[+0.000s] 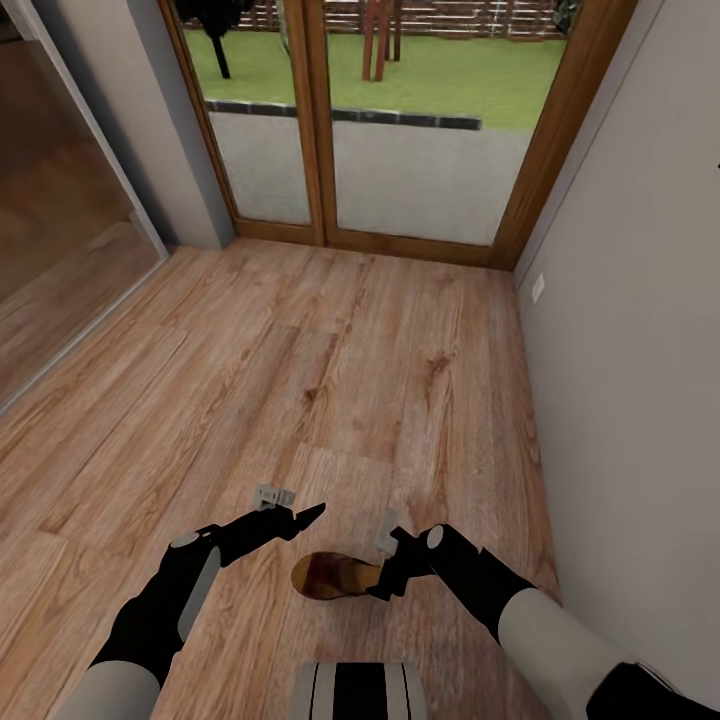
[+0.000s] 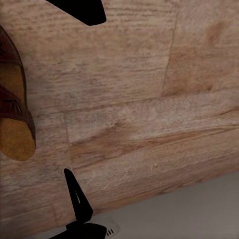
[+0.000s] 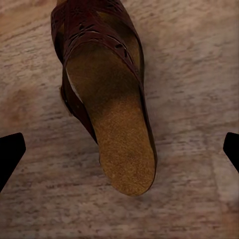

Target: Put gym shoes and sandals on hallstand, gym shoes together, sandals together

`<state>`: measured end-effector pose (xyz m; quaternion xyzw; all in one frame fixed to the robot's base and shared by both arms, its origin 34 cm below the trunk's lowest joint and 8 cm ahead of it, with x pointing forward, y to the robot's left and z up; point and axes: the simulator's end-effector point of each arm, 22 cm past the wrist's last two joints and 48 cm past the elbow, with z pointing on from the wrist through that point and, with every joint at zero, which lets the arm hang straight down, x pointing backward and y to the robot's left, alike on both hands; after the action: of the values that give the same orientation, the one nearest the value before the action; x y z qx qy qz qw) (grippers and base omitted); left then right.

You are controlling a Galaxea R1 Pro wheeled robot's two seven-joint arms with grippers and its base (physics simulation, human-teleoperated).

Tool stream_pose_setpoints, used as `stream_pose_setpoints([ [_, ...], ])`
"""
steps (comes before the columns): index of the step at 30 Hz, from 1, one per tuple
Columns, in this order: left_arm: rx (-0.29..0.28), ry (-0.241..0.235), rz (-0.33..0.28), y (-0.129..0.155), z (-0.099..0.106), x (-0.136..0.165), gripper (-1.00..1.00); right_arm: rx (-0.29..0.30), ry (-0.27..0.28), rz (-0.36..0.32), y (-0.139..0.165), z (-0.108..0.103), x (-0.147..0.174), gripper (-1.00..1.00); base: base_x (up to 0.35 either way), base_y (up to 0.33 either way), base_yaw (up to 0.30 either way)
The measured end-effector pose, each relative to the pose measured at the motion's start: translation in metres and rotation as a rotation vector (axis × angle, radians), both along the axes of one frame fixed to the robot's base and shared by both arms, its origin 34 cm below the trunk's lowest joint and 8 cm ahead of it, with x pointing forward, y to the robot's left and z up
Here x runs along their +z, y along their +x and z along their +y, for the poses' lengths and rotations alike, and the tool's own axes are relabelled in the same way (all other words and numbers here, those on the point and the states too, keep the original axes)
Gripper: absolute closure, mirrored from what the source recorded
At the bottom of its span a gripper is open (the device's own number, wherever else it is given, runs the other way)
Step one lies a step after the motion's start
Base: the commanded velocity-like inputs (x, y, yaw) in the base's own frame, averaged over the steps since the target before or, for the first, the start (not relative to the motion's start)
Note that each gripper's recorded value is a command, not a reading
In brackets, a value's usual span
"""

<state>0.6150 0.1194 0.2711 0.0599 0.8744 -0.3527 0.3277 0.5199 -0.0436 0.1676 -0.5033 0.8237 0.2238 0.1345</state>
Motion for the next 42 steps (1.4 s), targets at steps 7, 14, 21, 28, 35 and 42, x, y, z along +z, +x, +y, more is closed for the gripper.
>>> stream_pose_setpoints([
  [7, 0.0, 0.0, 0.02, -0.005, 0.0, -0.011, -1.0, -0.001, -0.001, 0.021, -0.007, 0.0, -0.01, -1.0, 0.0, 0.0, 0.0],
  [14, 0.0, 0.001, 0.058, -0.014, 0.0, -0.032, -1.0, -0.002, -0.001, 0.058, -0.02, 0.0, -0.026, -1.0, 0.0, 0.0, 0.0],
  [21, 0.0, 0.001, 0.098, -0.025, 0.0, -0.053, -1.0, -0.002, -0.001, 0.098, -0.035, 0.0, -0.043, -1.0, 0.0, 0.0, 0.0],
  [28, 0.0, 0.0, 0.109, -0.028, 0.0, -0.058, -1.0, -0.002, -0.001, 0.108, -0.039, 0.0, -0.048, -1.0, 0.0, 0.0, 0.0],
  [35, 0.0, 0.0, 0.114, -0.03, 0.0, -0.061, -1.0, -0.001, -0.001, 0.113, -0.041, 0.0, -0.05, -1.0, 0.038, -0.002, 0.0],
  [42, 0.001, 0.0, 0.116, -0.03, 0.001, -0.062, -1.0, -0.001, -0.001, 0.114, -0.041, 0.0, -0.05, -1.0, 0.147, -0.028, 0.0],
])
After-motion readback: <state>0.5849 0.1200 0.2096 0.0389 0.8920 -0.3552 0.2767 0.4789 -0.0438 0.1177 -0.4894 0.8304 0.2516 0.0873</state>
